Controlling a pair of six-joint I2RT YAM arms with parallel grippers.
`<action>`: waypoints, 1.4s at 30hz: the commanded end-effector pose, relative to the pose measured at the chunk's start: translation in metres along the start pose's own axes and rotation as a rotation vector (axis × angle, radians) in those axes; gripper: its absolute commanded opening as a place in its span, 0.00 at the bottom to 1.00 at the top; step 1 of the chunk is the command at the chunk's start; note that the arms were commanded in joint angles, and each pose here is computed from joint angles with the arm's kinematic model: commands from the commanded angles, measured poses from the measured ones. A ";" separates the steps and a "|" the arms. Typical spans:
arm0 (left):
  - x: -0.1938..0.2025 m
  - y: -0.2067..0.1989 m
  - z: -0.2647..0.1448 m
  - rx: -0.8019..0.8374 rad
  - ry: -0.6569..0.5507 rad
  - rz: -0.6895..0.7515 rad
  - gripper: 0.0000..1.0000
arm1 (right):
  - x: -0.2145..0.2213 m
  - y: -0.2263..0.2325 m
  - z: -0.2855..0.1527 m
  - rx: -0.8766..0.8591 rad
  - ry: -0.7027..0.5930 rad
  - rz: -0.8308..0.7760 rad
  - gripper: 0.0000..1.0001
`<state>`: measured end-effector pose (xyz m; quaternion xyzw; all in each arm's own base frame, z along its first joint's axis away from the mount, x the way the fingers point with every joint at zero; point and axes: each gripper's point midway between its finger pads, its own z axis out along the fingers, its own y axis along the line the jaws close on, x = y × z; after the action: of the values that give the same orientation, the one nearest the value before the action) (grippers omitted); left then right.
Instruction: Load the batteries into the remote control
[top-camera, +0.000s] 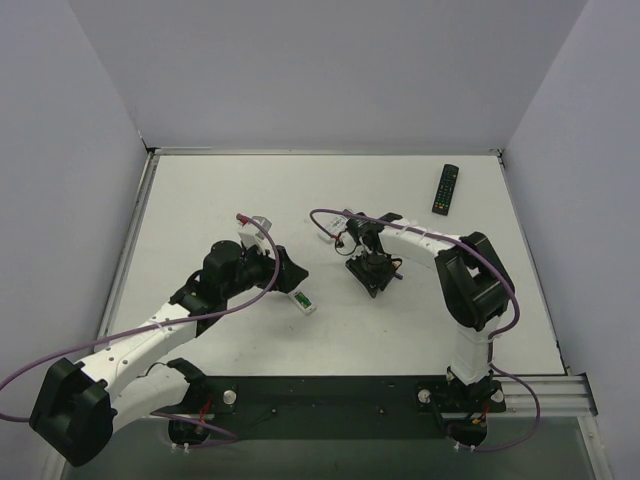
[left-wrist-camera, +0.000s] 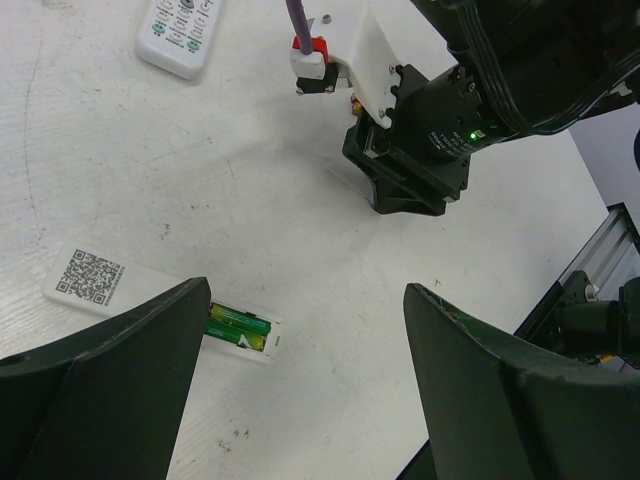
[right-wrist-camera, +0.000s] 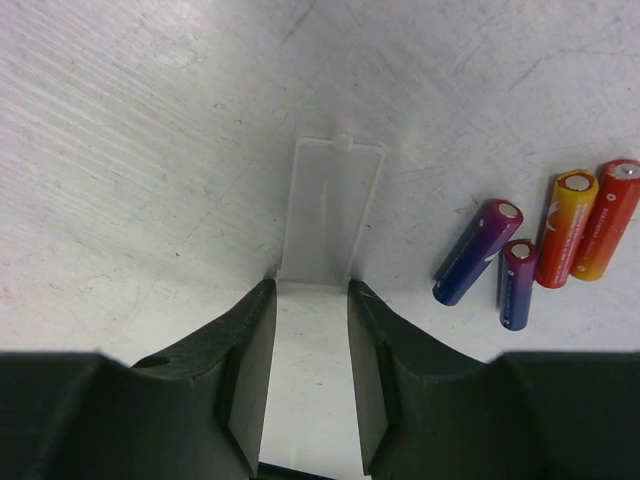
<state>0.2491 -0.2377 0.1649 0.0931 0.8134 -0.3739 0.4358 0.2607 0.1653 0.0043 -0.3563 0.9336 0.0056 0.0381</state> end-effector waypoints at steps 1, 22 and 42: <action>-0.014 -0.009 0.001 0.036 -0.047 -0.018 0.89 | 0.023 0.001 0.007 -0.004 0.069 0.008 0.26; -0.042 -0.020 0.038 0.041 -0.104 -0.292 0.84 | -0.038 0.039 -0.088 0.039 -0.362 0.003 0.13; -0.040 0.005 -0.020 -0.129 -0.153 -0.157 0.84 | -0.128 -0.027 -0.017 0.113 -0.266 0.260 0.26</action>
<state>0.2624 -0.2217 0.1868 -0.0307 0.8146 -0.3690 0.4465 0.3562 0.2366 0.0345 -0.2635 0.9467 0.0202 0.1839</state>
